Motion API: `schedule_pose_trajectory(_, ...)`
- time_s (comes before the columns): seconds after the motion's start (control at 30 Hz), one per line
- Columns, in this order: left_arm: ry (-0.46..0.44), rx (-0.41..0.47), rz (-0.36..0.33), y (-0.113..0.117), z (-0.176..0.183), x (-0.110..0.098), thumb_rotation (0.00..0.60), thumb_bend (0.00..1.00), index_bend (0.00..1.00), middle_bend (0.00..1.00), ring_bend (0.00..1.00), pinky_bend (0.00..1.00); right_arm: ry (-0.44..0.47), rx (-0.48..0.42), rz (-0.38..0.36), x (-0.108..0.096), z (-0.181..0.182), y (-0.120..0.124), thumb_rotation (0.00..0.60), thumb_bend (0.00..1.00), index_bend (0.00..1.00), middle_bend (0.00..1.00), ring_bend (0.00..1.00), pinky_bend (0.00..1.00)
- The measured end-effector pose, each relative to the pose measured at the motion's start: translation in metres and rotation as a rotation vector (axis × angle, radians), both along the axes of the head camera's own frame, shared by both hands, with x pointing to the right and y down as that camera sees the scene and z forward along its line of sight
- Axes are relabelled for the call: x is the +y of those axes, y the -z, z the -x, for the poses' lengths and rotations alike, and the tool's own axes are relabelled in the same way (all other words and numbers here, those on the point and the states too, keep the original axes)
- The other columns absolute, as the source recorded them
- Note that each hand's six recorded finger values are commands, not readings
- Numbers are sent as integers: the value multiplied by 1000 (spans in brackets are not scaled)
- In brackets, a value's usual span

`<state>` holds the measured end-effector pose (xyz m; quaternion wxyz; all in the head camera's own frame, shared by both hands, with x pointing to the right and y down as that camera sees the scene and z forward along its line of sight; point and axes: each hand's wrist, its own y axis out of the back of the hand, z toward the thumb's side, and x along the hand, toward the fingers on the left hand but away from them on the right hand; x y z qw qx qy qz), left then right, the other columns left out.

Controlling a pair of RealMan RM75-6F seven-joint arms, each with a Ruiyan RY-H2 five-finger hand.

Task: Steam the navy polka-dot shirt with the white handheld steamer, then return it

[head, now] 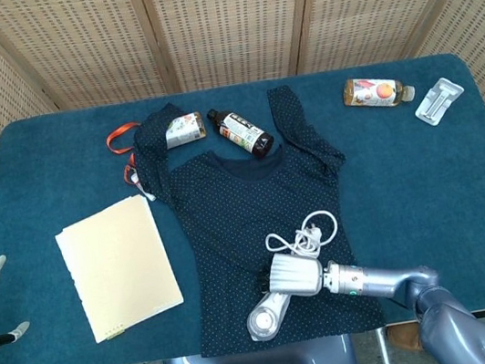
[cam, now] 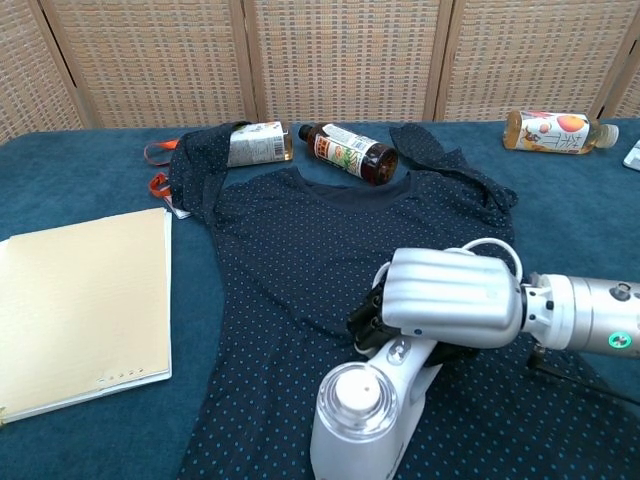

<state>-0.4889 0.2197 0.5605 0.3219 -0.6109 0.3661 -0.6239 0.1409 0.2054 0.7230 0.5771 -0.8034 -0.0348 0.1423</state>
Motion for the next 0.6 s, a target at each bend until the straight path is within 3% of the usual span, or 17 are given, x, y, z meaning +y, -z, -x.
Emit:
schedule_pose_trajectory(0.2,-1,3,-2,1,0,0,600,0,0,0,0,0,-22,80,-48,-18,-23,-5,600,1000,822,626,683,1000)
schedule_pose_trajectory(0.6,-4,2,5,-1,-2,0,600,0,0,0,0,0,-167,202,-68,-54,-73,-11,600,1000,822,626,683,1000)
